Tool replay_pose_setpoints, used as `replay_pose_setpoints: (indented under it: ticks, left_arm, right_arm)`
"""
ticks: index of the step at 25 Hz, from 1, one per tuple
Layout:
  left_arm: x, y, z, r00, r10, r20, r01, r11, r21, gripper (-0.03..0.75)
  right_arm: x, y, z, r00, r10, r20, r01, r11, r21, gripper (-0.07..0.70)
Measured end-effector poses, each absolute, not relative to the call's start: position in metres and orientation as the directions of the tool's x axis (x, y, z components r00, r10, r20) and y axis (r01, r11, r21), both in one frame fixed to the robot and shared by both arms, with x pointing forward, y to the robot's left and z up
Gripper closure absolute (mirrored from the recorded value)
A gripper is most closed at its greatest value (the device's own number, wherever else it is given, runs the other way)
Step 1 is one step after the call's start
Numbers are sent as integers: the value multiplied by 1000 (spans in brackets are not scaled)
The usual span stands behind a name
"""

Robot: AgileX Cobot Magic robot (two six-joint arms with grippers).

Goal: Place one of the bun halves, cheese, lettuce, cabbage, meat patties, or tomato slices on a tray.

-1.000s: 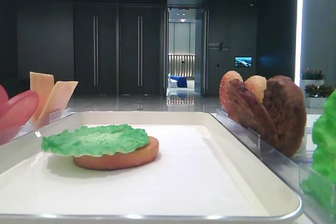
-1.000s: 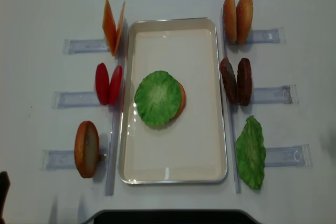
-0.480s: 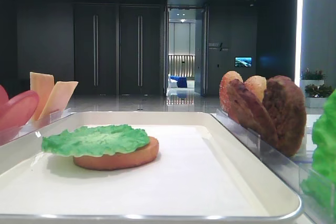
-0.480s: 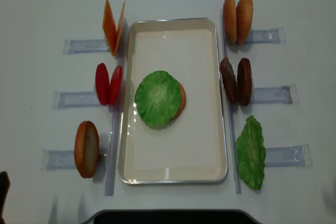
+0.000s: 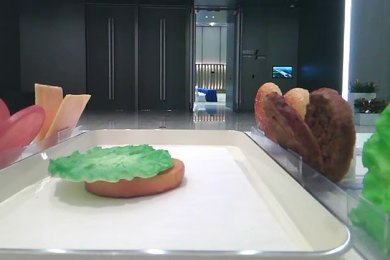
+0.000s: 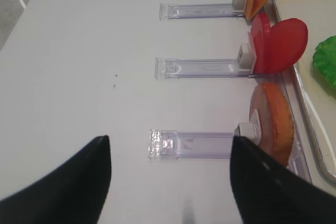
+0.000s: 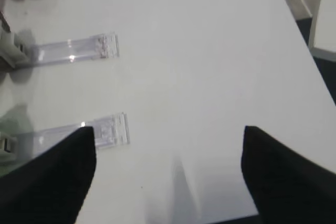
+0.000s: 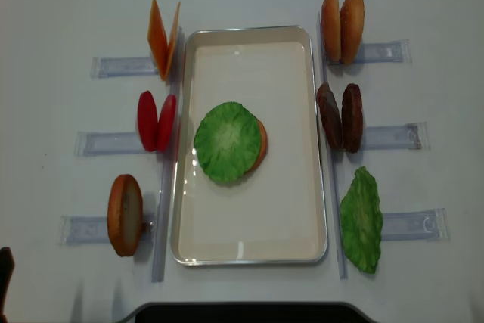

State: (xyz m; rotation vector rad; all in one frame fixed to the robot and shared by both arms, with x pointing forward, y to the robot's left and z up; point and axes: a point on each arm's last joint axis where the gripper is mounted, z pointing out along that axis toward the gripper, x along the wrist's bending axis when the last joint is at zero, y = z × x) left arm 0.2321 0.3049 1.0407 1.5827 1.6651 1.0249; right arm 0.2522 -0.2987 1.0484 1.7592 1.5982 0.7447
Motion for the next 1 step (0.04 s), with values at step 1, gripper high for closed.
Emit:
replay_pose_setpoints:
  ticks: [1]
  left_arm:
    - [232, 305, 1041, -94, 993, 76, 515, -17, 857, 181]
  right_arm:
    - [247, -298, 1049, 101, 995, -11, 604, -52, 796, 91]
